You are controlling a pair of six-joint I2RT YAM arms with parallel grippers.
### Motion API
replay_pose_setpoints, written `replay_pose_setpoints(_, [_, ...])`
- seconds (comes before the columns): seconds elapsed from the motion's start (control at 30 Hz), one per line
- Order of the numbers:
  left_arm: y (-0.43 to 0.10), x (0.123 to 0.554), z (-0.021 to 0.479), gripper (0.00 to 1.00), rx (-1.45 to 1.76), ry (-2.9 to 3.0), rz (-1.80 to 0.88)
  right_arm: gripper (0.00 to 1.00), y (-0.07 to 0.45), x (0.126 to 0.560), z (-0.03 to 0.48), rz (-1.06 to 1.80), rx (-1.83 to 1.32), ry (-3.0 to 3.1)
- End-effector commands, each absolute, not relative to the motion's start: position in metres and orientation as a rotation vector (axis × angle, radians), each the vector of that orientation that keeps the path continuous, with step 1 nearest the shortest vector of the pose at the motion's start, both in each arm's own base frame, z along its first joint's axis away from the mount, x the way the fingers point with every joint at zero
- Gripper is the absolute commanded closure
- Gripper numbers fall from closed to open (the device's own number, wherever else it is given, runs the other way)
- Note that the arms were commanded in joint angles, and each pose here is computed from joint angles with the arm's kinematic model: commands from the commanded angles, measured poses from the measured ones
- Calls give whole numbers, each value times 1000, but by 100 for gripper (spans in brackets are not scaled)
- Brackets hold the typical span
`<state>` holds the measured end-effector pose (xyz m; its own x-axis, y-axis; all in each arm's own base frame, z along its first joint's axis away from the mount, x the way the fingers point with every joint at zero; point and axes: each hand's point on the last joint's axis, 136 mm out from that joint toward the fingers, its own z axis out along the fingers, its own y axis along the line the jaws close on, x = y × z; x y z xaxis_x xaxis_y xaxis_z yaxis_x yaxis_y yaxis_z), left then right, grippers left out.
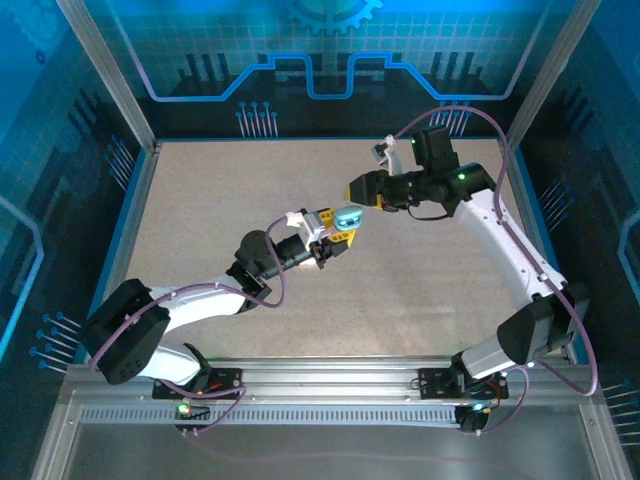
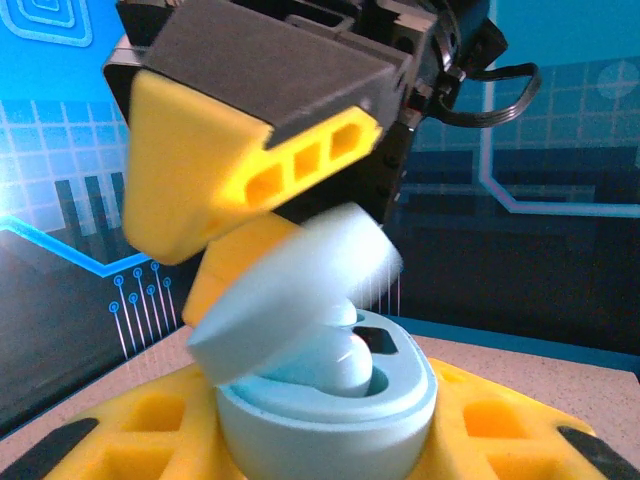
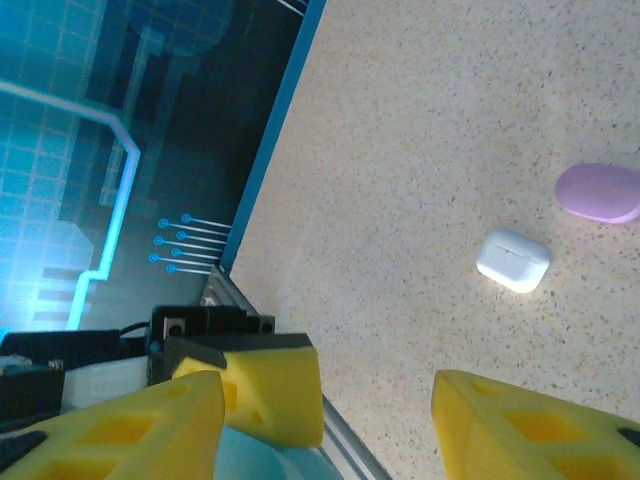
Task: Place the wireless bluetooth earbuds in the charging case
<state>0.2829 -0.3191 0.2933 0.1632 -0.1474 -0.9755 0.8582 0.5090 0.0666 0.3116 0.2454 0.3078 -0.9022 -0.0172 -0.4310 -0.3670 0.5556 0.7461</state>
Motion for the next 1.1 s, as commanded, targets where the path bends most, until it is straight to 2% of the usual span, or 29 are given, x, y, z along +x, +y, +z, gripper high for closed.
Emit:
replay_pose_setpoints(0.0, [-319,278,312,69,739,1130,-818,42,245,290,314,1343,-379,2396])
replay_pose_setpoints(0.2, [-319,277,316,69,729,1118,-836,41,241,278,312,1415,-366,2377])
replay_pose_setpoints(0.4, [-319,276,319,69,731,1109,-848,40,245,270,314,1621,-365,2326])
replay_pose_setpoints(0.8, [-321,275,322,68,725,1102,-869,48,256,266,303,1828,-388,2336])
replay_pose_setpoints(0.87, [-321,275,321,68,726,1103,-872,51,256,266,302,1842,-391,2332])
replay_pose_setpoints(0.97, [-322,275,320,68,729,1105,-875,66,255,269,300,1833,-371,2334])
replay_pose_setpoints(1.07, [-321,277,318,68,726,1118,-865,76,251,274,299,1812,-340,2336])
